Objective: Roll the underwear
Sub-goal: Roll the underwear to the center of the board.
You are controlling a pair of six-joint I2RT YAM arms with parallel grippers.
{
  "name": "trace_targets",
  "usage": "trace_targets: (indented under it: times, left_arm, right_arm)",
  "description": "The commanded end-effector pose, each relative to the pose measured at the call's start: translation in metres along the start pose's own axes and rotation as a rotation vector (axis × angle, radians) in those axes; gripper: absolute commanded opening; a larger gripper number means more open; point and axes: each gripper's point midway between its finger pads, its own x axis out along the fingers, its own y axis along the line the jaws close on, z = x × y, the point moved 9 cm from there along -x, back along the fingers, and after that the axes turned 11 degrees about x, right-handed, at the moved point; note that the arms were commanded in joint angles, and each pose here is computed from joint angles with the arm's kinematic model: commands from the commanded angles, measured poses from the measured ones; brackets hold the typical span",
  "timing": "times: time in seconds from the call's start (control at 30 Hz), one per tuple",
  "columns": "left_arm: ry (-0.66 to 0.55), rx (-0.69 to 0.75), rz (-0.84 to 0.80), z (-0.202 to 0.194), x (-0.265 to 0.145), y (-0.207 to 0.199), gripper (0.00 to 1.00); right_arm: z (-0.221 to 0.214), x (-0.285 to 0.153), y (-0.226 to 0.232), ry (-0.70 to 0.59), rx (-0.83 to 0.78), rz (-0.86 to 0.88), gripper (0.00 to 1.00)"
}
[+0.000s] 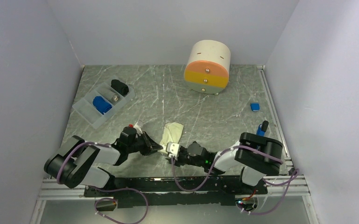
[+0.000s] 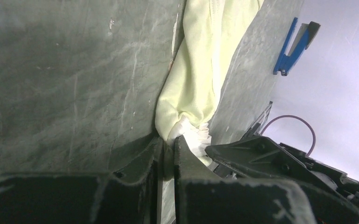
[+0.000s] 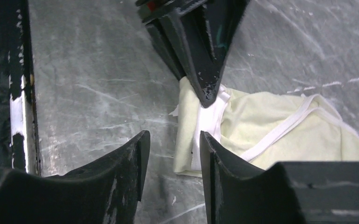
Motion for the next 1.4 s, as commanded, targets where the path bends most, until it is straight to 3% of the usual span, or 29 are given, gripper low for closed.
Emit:
trace_targets:
  times: [0.0, 0.33, 0.4, 0.5, 0.57, 0.7, 0.9, 1.03, 1.23, 1.37]
  left_arm:
    - [0.046, 0.014, 0.184, -0.011, -0.004, 0.023, 0.07]
    - [0.082, 0.010, 0.176, -0.017, -0.007, 0.024, 0.05]
    - [0.089, 0.006, 0.180, -0.019, -0.008, 0.025, 0.05]
    - [0.081, -0.010, 0.188, -0.019, -0.011, 0.026, 0.05]
    - [0.071, -0.017, 0.195, -0.018, -0.012, 0.026, 0.11]
    - [0.045, -0.026, 0.202, -0.011, -0.017, 0.021, 0.47]
    - [-0.039, 0.002, 0.218, 0.005, -0.034, 0.010, 0.74]
    - [-0.090, 0.038, 0.200, 0.010, -0.042, 0.008, 0.84]
    - [-0.103, 0.093, 0.106, 0.006, -0.044, 0.005, 0.82]
    - [-0.083, 0.157, 0.059, 0.004, -0.045, 0.002, 0.81]
  right_arm:
    - [0.013, 0.000, 0.001, 0.021, -0.188, 0.006, 0.48]
    - [0.000, 0.014, -0.011, 0.146, -0.370, -0.169, 0.42]
    - [0.000, 0.014, -0.011, 0.145, -0.381, -0.171, 0.34]
    - [0.001, 0.013, -0.005, 0.125, -0.357, -0.136, 0.10]
    - [0.004, 0.013, 0.001, 0.096, -0.309, -0.086, 0.01]
    - [0.010, 0.015, 0.015, 0.024, -0.110, 0.033, 0.00]
    - [0.011, 0.012, 0.021, -0.056, 0.277, 0.256, 0.00]
    - [0.008, 0.003, 0.012, -0.105, 0.544, 0.312, 0.00]
    - [0.004, 0.008, -0.004, -0.052, 0.829, 0.280, 0.00]
    - [-0.009, 0.014, -0.020, 0.069, 1.002, 0.145, 0.03]
